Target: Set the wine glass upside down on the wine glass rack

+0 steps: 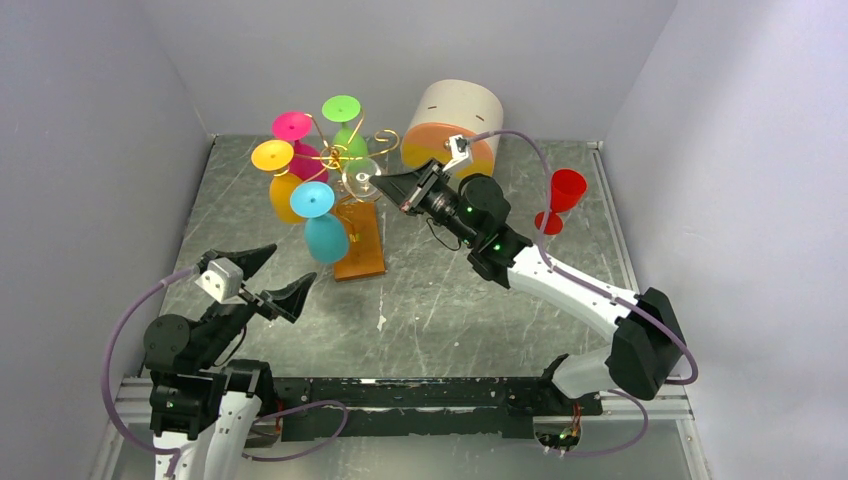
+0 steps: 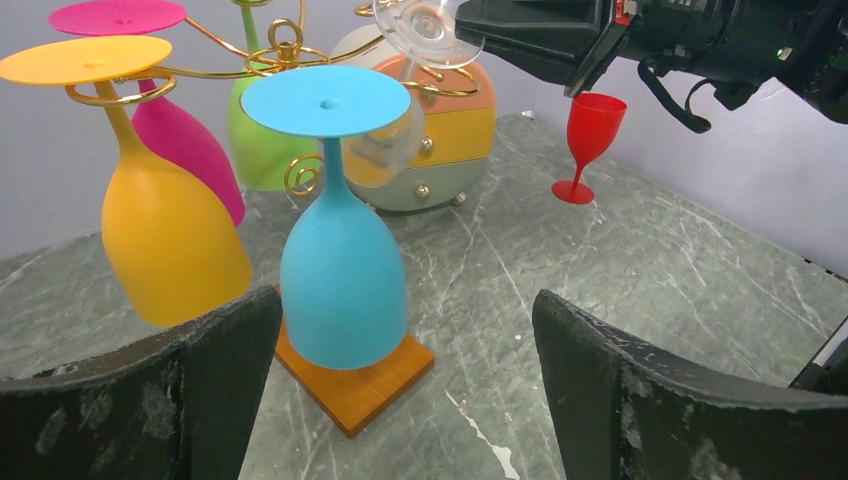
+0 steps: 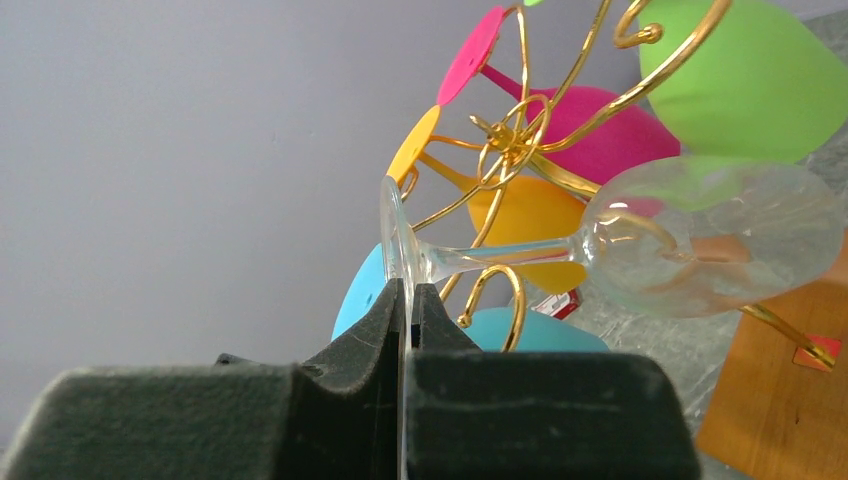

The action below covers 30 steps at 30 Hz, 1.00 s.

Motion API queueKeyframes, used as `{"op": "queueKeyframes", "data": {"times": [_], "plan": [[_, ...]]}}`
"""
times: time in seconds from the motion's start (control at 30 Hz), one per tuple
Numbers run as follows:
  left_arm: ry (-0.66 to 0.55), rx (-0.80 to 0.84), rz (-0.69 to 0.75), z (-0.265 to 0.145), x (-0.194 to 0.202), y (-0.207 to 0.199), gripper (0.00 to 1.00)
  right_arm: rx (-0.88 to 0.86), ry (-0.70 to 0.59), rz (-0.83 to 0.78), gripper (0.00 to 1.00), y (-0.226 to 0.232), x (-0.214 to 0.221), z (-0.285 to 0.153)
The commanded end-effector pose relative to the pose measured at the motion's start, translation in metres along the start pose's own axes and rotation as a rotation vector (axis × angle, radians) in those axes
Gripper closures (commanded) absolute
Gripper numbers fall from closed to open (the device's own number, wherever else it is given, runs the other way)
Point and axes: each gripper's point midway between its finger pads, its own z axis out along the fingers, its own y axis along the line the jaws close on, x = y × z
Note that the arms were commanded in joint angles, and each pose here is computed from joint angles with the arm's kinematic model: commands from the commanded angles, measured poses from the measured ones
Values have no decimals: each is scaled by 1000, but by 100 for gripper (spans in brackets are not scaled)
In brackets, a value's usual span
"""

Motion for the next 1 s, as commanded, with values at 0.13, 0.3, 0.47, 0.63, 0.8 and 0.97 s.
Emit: {"op": "queueKeyframes", "data": {"times": [0.13,0.3,0.47,0.63,0.8,0.97], "plan": [[13,7,4,0,4,0,1,-88,29,-35,100,27,-5,3],[11,6,7,0,3,0,1,-89,59,-43,100,28,0,2],[13,10,5,0,4,-1,1,-79,60,-63,100,30,-2,-2],[13,7,6,0,3,0,1,-74,62,-64,100,28,-1,-7],[18,11,5,1,5,0,1,-60,43,-68,100,25,-4,-12],[18,14,5,1,5,-1,1,-44,22,-64,100,23,-7,-17]]}}
